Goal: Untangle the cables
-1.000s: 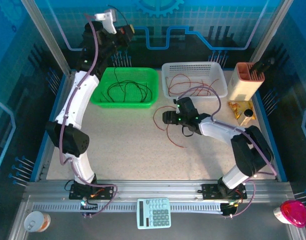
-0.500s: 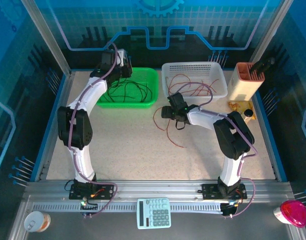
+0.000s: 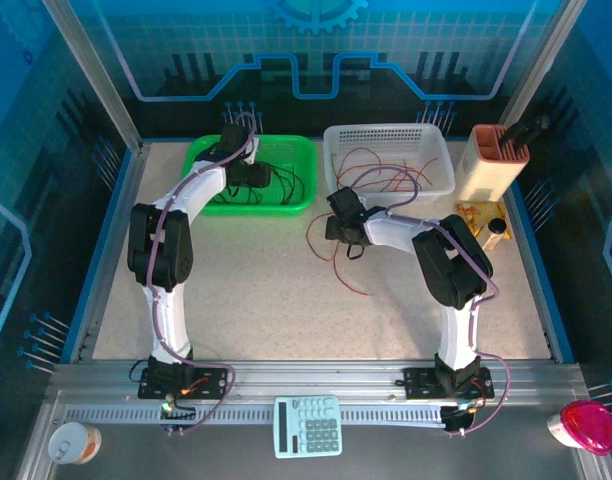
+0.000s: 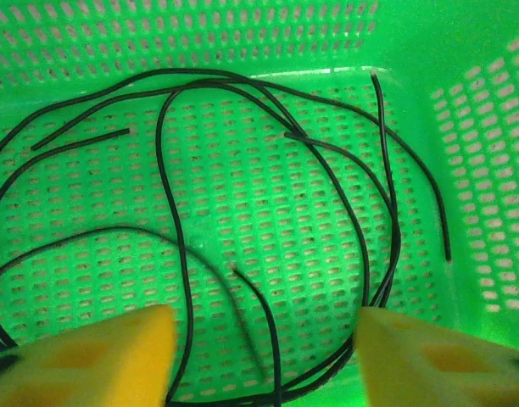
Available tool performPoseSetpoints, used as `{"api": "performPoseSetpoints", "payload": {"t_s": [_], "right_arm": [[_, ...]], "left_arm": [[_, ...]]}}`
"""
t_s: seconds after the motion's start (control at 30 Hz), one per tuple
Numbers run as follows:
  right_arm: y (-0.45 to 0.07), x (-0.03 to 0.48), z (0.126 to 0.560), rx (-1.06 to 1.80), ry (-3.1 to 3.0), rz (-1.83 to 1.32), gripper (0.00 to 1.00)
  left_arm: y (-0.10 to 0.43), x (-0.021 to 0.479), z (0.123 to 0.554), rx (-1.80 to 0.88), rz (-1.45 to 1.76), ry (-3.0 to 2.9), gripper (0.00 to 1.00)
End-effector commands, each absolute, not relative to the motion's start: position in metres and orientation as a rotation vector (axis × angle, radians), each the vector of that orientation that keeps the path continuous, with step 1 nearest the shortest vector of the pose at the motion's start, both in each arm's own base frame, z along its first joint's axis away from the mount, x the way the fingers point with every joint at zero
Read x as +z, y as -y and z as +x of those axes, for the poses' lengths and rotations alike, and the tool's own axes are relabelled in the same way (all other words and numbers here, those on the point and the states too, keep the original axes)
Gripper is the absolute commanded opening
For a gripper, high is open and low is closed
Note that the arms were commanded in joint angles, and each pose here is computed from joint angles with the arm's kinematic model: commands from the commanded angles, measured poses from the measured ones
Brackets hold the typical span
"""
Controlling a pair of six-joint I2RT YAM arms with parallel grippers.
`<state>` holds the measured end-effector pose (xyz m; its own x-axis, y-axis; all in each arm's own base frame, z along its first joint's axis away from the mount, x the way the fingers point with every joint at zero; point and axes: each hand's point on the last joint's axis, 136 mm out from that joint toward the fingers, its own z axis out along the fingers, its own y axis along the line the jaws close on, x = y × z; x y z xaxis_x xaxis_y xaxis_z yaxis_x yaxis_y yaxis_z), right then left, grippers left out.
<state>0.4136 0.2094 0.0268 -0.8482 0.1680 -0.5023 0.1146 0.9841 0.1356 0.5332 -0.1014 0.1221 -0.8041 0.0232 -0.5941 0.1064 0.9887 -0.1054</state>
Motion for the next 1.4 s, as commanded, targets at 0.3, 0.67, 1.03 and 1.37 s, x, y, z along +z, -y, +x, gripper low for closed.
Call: {"api": "performPoseSetpoints", "payload": {"t_s": [0.3, 0.67, 1.03, 1.37], "right_arm": [[-0.229, 0.039, 0.418, 0.223, -2.58, 0.111, 0.1], [-0.248, 0.108, 0.402, 0.387, -2.476, -0.079, 0.0], [-0.264, 0.239, 0.366, 0.613, -2.247, -0.229, 0.0], [-0.233, 0.359, 0.396, 0.672, -2.001, -0.096, 0.0]], "left_arm": [[0.115, 0.211, 0.533, -0.321, 0.037, -2.36, 0.89], [0.125, 0.304, 0.498, -0.554, -0.093, -2.143, 0.94], [0.114, 0.337, 0.428, -0.654, -0.172, -2.016, 0.99], [0.11, 0.355, 0.394, -0.694, -0.189, -1.976, 0.99]]}}
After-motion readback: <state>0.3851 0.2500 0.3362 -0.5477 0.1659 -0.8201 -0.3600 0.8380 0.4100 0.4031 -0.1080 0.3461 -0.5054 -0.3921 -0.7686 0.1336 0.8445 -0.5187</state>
